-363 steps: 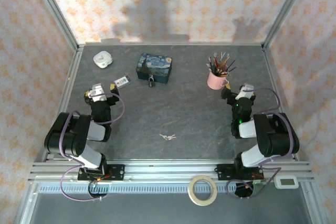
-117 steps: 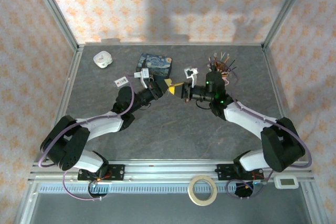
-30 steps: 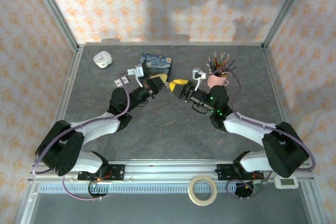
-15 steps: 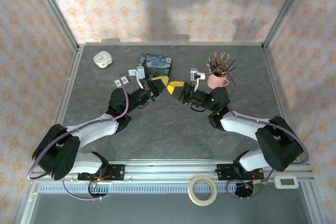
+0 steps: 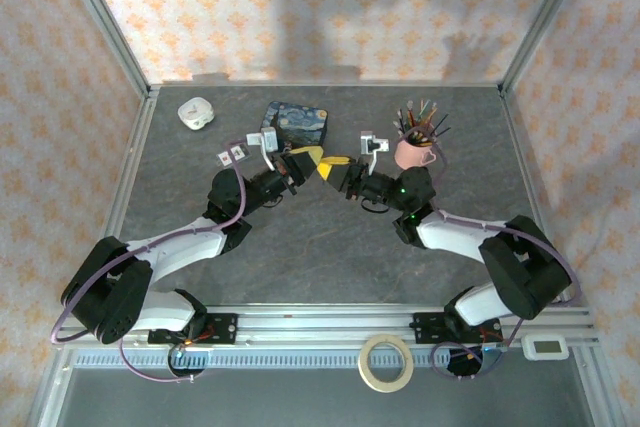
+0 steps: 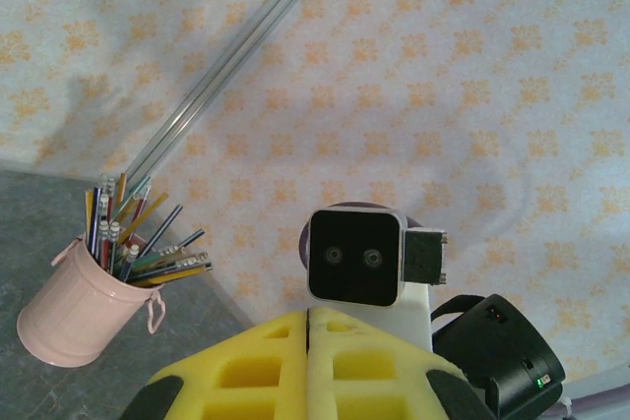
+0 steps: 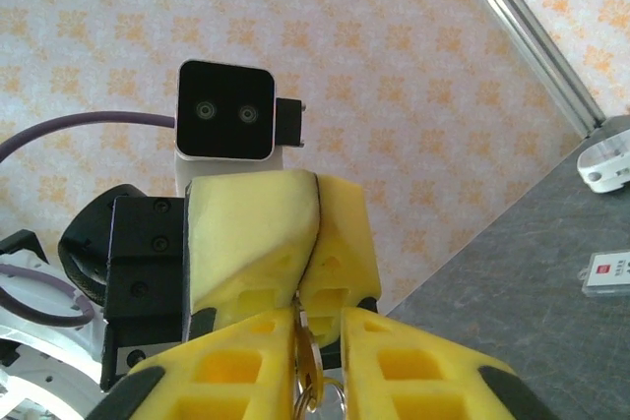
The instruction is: Unlock the padlock with the key
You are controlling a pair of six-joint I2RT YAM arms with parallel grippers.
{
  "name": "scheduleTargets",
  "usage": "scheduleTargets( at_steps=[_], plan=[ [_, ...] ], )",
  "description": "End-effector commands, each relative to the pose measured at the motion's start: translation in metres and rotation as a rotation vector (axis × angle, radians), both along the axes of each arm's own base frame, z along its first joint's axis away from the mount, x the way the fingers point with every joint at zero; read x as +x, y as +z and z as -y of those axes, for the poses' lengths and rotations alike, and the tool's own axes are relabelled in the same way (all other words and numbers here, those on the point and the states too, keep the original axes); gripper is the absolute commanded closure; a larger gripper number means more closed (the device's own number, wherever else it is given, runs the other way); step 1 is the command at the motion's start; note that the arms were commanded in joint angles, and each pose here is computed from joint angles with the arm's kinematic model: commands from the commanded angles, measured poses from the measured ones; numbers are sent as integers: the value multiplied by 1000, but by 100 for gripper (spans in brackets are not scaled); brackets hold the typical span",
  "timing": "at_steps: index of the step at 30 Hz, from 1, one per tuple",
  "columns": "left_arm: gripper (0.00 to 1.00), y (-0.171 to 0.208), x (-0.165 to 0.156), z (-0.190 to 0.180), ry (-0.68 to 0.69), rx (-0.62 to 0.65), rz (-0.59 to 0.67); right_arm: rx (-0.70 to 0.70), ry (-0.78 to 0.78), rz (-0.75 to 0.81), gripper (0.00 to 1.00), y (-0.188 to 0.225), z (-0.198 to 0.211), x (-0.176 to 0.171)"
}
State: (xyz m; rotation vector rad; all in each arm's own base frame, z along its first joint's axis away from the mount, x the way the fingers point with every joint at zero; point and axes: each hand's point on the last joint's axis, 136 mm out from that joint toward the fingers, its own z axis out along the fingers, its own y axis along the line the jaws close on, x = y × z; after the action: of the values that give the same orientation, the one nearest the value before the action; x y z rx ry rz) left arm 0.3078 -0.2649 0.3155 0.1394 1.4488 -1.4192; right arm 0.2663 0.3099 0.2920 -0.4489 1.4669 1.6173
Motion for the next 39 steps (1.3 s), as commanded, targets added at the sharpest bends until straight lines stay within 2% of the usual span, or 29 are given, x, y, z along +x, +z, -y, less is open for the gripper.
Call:
scheduleTargets(
  at_steps=[1,3,9,10,13,14,16,20,24,27,31,36,39],
  plan=[
    [100,29,-11,-4,-2,-43,77,24,19,37,89,8,1,-4],
    [100,30,-12,-6,8,-46,80,20,22,33,99,6,1,-4],
    [100,33,-10,-10,30,-57,72,10,10,22,100,2,1,-2],
    [87,33,-9,-13,47,-57,66,4,5,25,100,1,1,-1],
    [25,29,6,-31,159,-38,25,-40,-30,35,100,-4,2,4],
    [15,22,14,-41,206,-21,-11,-63,-43,36,100,-8,2,6],
    [7,7,35,-71,337,-3,-101,-114,-79,41,100,-15,4,10],
    [7,-25,60,-111,426,50,-225,-210,-143,42,100,-29,9,17],
    [8,-71,82,-127,477,240,-333,-314,-236,23,100,-48,19,27],
    [11,-109,98,-128,484,417,-401,-387,-337,-5,100,-62,33,39],
    [16,-155,120,-121,438,589,-494,-454,-485,-36,100,-74,57,51],
    [26,-207,143,-114,359,769,-616,-482,-536,-38,100,-78,72,50],
    [31,-224,152,-115,356,824,-640,-499,-540,-41,100,-84,75,48]
  ],
)
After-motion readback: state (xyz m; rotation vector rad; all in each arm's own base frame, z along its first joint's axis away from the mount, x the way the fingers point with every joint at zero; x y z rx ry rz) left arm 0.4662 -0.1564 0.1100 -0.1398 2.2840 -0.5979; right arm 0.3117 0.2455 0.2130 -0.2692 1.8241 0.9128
